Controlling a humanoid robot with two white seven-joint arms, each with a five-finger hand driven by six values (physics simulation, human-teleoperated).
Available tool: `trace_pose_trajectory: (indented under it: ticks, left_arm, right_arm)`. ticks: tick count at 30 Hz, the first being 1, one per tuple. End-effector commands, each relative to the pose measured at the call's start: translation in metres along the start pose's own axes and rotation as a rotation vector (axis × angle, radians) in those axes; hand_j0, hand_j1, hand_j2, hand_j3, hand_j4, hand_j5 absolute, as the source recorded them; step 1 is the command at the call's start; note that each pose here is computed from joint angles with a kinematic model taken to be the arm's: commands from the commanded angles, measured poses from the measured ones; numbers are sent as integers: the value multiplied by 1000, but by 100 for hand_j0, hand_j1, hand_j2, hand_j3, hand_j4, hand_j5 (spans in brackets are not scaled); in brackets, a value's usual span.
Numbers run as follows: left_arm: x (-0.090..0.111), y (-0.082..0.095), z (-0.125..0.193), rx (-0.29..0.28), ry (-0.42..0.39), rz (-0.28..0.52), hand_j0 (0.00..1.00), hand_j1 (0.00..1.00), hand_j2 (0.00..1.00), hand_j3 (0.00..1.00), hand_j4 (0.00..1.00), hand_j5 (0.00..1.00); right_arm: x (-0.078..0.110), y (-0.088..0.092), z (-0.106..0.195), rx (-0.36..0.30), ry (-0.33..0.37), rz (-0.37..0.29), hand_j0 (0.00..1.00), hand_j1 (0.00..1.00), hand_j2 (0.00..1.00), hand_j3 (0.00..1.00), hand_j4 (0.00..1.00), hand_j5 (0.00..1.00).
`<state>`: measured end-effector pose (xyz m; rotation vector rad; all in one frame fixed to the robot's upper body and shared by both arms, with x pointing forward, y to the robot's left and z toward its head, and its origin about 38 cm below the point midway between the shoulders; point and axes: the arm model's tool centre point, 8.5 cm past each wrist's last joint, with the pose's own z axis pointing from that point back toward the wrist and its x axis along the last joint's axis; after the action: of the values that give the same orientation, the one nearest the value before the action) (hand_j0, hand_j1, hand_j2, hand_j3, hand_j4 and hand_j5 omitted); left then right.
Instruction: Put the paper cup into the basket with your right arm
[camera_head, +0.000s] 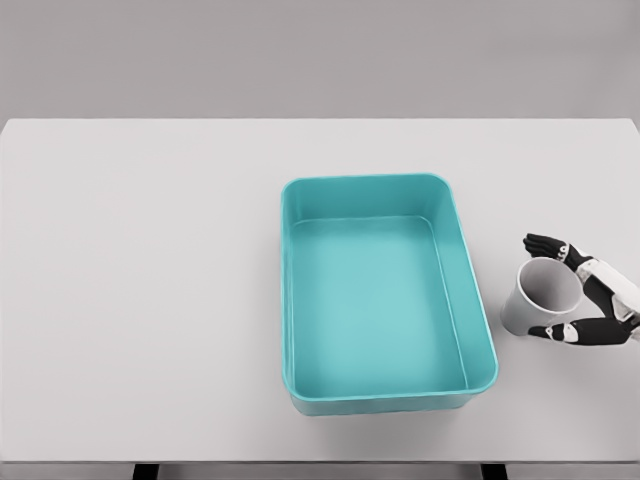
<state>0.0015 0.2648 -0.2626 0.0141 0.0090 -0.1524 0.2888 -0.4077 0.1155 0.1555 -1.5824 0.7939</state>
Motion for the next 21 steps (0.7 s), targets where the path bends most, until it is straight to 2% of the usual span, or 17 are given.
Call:
trace_pose_trajectory:
  ticks: [1,4,6,21]
  left_arm:
    - [0,0,0,0,0,1,100,100,100,100,100,100]
    - [0,0,0,0,0,1,100,100,100,100,100,100]
    - [0,0,0,0,0,-1,100,100,100,100,100,100]
    - [0,0,0,0,0,1,100,100,100,100,100,100]
  right_arm:
    - [0,0,0,0,0,-1,88,88,88,88,88,88]
    - [1,-1,0,0,-1,1,75,75,75,75,75,75]
    - [1,-1,0,0,-1,1,70,70,70,70,70,70]
    - [17,-16,-15,-9,-52,42,70,70,70,70,70,70]
